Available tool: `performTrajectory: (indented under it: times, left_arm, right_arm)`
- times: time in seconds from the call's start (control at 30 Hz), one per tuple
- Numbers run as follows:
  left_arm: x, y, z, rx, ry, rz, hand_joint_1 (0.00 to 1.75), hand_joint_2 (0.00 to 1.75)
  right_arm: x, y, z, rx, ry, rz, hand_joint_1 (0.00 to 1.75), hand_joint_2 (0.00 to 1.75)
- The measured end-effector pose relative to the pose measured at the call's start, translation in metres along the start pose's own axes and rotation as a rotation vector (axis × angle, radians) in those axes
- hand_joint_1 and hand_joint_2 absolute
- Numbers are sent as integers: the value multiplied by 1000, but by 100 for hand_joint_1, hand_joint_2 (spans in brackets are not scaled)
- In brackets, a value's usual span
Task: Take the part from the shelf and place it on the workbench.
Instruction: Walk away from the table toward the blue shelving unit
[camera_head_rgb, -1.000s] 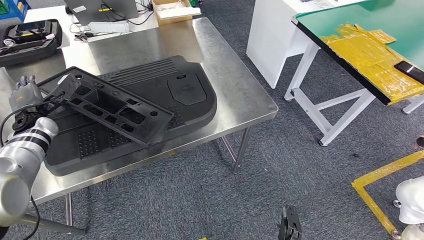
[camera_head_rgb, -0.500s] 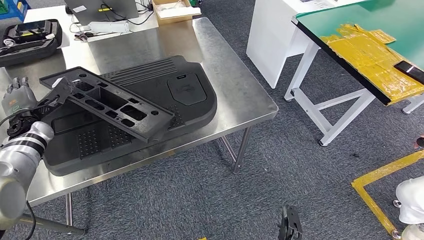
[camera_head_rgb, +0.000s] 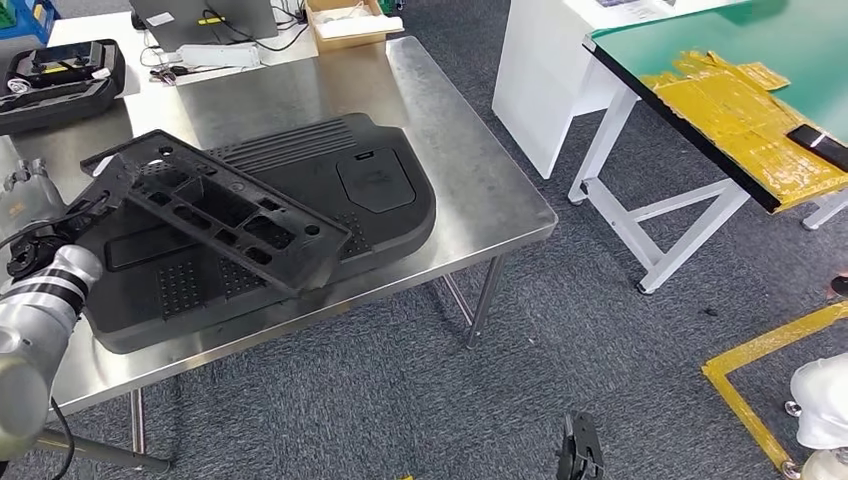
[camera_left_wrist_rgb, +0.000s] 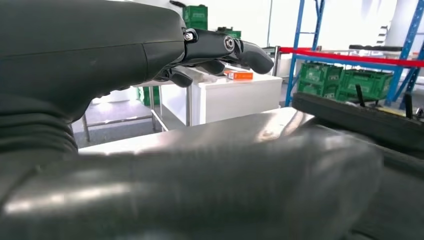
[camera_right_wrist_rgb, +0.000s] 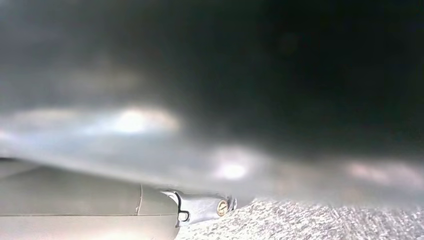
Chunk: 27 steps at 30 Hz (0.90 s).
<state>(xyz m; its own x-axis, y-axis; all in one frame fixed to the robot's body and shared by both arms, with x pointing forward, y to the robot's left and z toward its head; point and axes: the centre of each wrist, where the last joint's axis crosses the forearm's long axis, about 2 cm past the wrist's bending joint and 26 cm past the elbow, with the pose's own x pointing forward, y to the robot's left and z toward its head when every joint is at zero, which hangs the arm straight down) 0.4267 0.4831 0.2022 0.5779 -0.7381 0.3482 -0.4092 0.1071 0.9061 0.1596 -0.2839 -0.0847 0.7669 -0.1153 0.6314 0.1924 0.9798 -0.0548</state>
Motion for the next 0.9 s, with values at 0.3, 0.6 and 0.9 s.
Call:
performTrajectory:
  times: [0.3, 0.6, 0.9]
  left_arm:
    - [0, -1, 1, -3, 2, 6, 0, 0]
    - [-4, -2, 1, -4, 14, 13, 0, 0]
    - [-5, -3, 2, -8, 15, 11, 0, 0]
  right_arm:
    - [1, 0, 0, -2, -1, -5, 0, 0]
    - [2, 1, -1, -2, -1, -8, 0, 0]
    - [3, 1, -1, -1, -4, -6, 0, 0]
